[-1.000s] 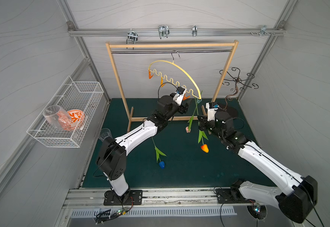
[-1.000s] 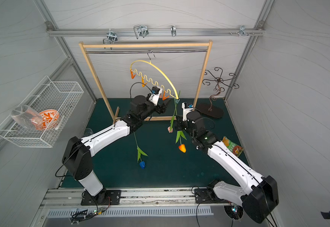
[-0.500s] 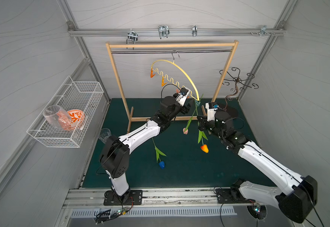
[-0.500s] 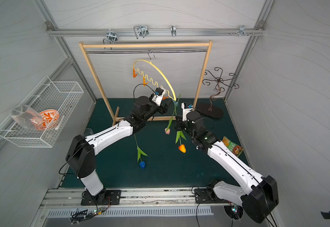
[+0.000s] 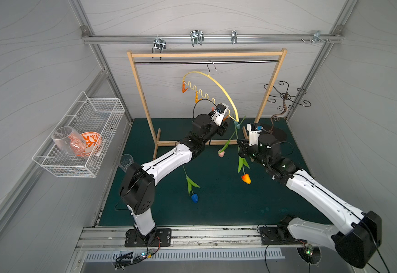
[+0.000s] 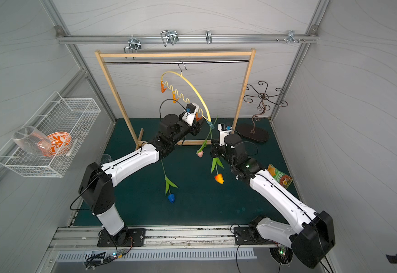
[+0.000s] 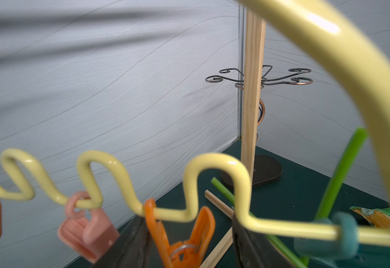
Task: Dry the flowers on a clothes hanger
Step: Open the clamp at the hanger.
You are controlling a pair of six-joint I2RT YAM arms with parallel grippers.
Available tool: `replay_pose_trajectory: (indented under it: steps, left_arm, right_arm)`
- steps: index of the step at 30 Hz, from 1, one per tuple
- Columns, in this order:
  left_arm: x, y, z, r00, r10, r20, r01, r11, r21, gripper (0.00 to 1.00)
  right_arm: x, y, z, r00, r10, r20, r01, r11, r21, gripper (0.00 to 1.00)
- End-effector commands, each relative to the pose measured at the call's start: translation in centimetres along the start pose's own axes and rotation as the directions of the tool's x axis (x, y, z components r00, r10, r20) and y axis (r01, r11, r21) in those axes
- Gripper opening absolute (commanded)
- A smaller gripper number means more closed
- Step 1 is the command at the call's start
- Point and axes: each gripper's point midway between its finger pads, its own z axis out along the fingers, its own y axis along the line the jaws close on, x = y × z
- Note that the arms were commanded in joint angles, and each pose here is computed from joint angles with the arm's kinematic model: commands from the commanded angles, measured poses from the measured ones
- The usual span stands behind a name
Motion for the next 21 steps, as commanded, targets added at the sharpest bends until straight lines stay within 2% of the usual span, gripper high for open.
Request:
replay_pose_trajectory:
  steps: [1,9,19,21]
  left_arm:
    - [-4.75,0.47,-1.06,0.995,0.0,0.101,-0.001,1.0,0.009,0.57]
    - [-5.15,0.0,-1.38,0.997,0.013,0.077,-0.017,0.999,0.041,0.56]
    - [-5.55,0.27,-1.65,0.996,0.008,0.084,-0.011,0.999,0.035,0.39]
    - [-5.48,0.36,-1.65,0.997,0.009,0.083,-0.012,0.999,0.031,0.38]
  right_arm:
    - [-0.02,-0.12,0.12,1.0,0.006,0.006,-0.006,1.0,-0.003,0.0]
    - [-0.05,-0.02,0.01,1.0,0.008,0.006,-0.008,1.0,-0.009,0.0]
    - [-0.32,0.12,-0.06,1.0,0.01,0.009,-0.01,1.0,-0.014,0.0]
    - [-0.3,0.14,-0.08,1.0,0.01,0.008,-0.01,1.0,-0.014,0.0]
